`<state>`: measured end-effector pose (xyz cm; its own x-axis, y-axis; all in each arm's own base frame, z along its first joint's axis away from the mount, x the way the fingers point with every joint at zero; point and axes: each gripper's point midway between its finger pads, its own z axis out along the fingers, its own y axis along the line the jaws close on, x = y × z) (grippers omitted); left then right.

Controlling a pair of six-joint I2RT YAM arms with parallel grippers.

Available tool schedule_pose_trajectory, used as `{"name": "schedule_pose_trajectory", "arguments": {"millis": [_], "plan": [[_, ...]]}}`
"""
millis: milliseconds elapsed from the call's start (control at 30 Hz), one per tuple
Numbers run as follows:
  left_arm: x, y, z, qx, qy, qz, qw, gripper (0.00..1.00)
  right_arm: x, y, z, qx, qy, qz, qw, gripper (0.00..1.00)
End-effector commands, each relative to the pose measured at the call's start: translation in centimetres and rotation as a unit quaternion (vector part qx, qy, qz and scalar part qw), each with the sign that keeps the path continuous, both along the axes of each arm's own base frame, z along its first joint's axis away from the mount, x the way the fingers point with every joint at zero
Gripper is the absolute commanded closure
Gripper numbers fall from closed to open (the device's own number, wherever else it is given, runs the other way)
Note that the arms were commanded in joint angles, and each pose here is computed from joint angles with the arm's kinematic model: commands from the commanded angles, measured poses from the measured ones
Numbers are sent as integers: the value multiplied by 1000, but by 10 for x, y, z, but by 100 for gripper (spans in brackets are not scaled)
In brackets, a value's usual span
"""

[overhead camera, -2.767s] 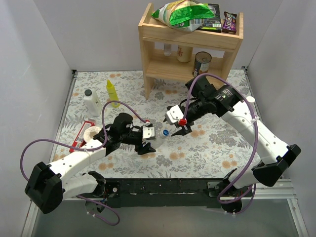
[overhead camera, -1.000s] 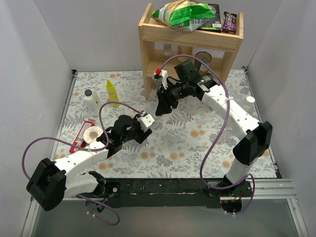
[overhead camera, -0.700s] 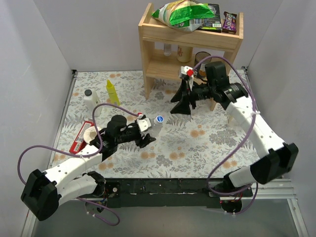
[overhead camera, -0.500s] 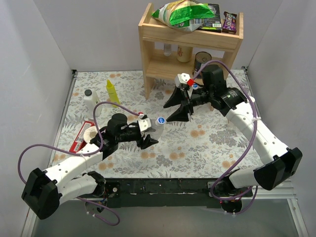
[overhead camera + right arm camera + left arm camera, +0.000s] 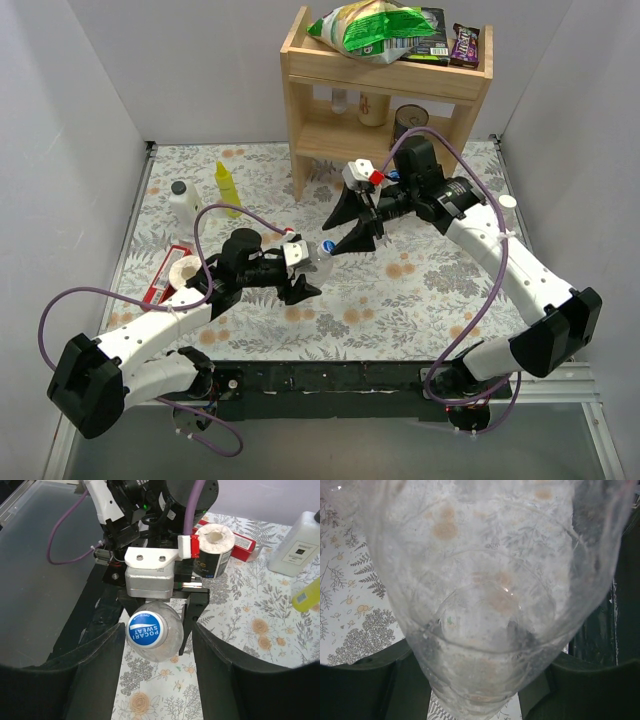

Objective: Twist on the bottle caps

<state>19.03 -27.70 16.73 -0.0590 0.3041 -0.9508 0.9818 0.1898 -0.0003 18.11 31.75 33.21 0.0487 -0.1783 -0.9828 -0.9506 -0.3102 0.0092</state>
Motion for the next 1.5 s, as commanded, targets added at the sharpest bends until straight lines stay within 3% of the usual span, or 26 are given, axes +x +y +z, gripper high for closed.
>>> {"name": "schedule_pose_trajectory", "arguments": {"millis": [0,133,433,500,600,733,767,800,867,900,1233,1467], "plan": [[5,-6,28,-27,-31,-7,999,100,-12,2,6,4,-2,27,1000,38],[7,-6,28,-30,-30,-1,999,100,-12,2,6,2,-1,29,1000,41],[10,-8,26,-31,-23,5,999,100,-6,10,6,1,18,-3,1000,70],[16,-7,27,-31,-25,26,999,100,5,16,16,18,-30,-56,998,78],[36,-2,33,-43,-14,106,993,100,12,19,14,20,-52,-111,992,81],[41,2,29,-38,-11,126,991,100,8,19,9,8,-43,-114,992,83],[40,2,28,-34,-14,122,992,95,10,18,8,6,-49,-117,992,83],[38,3,26,-30,-14,119,992,60,10,16,6,-1,-52,-119,992,83],[37,7,21,-21,-10,126,992,28,18,11,0,-14,-61,-132,989,83],[40,12,21,-18,-15,141,990,2,26,4,-5,-22,-55,-143,988,84],[37,47,-26,71,7,198,978,2,93,-21,-58,-87,-46,-198,975,87],[33,45,-26,68,13,187,980,2,126,-32,-89,-109,-59,-222,967,87]]}}
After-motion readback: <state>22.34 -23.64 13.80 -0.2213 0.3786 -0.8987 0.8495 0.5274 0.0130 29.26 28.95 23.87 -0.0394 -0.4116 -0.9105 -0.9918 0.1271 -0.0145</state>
